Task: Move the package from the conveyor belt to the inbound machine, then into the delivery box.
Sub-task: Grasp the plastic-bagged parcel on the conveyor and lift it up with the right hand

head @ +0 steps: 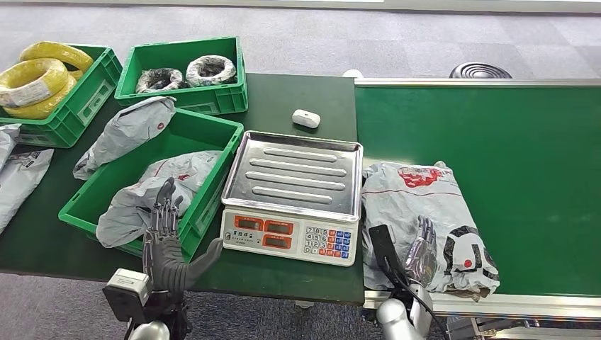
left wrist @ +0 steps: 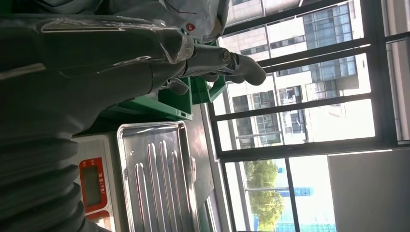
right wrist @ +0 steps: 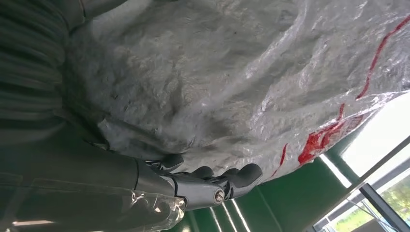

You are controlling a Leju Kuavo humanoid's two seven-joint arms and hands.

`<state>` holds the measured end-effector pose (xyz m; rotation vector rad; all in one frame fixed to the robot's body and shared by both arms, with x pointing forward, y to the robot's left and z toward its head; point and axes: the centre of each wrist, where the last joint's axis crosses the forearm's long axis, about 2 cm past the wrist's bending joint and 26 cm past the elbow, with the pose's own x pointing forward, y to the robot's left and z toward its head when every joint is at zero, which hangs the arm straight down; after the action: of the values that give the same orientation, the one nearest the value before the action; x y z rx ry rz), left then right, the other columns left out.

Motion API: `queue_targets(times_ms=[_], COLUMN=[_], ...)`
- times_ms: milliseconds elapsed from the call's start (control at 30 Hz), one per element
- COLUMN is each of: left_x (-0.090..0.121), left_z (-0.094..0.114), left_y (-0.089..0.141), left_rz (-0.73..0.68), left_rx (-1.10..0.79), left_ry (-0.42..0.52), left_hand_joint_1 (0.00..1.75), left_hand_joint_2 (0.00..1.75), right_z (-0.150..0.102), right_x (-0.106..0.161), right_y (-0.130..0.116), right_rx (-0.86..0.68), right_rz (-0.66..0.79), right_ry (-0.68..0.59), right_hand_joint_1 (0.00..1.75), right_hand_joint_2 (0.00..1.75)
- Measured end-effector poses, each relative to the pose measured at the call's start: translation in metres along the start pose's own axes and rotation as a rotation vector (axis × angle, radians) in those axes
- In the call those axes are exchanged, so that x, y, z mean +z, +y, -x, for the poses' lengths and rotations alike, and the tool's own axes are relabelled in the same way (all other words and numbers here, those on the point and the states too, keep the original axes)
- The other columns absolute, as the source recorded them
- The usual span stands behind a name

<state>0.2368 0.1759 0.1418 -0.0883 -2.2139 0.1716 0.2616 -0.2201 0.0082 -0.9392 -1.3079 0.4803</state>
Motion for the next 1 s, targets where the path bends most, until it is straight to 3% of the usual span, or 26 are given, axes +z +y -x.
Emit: queue_targets(times_ms=[200,233,267,367,400,667,1000], left_x=[-0.005,-0.006,-0.007,-0.010,-0.011,-0.019,-0.021], left_z=[0.003,0.003,0.004,0.005,0.005,0.007,0.008], left_y=[0.000,0.000,0.000,0.000,0.000,-0.002,0.000], left_rz=[-0.005,-0.004,-0.003,0.000,0.002,0.017,0.010], left_rx=[0.013,0.013,0.014,0.016,0.017,0.024,0.014], left_ry=[0.001,0.000,0.000,-0.002,-0.002,-0.001,-0.001], left_hand_joint_1=[0.00,0.00,0.00,0.00,0.00,0.00,0.00], left_hand_joint_2=[1.75,1.75,1.75,1.75,1.75,1.75,1.75], right_z=[0.021,0.025,0.029,0.033,0.034,0.042,0.047], right_x=[-0.003,-0.004,-0.005,-0.009,-0.011,-0.022,-0.021], right_y=[0.004,0.004,0.005,0.005,0.005,0.001,0.000], right_rx=[0.070,0.082,0.091,0.098,0.100,0.144,0.086], right_rz=[-0.061,-0.072,-0.081,-0.099,-0.103,-0.134,-0.131], right_ry=[0.168,0.201,0.228,0.280,0.293,0.383,0.284], right_hand_joint_1=[0.00,0.07,0.27,1.28,1.45,1.73,1.75], right_hand_joint_2=[1.75,1.75,1.75,1.75,1.75,1.75,1.75])
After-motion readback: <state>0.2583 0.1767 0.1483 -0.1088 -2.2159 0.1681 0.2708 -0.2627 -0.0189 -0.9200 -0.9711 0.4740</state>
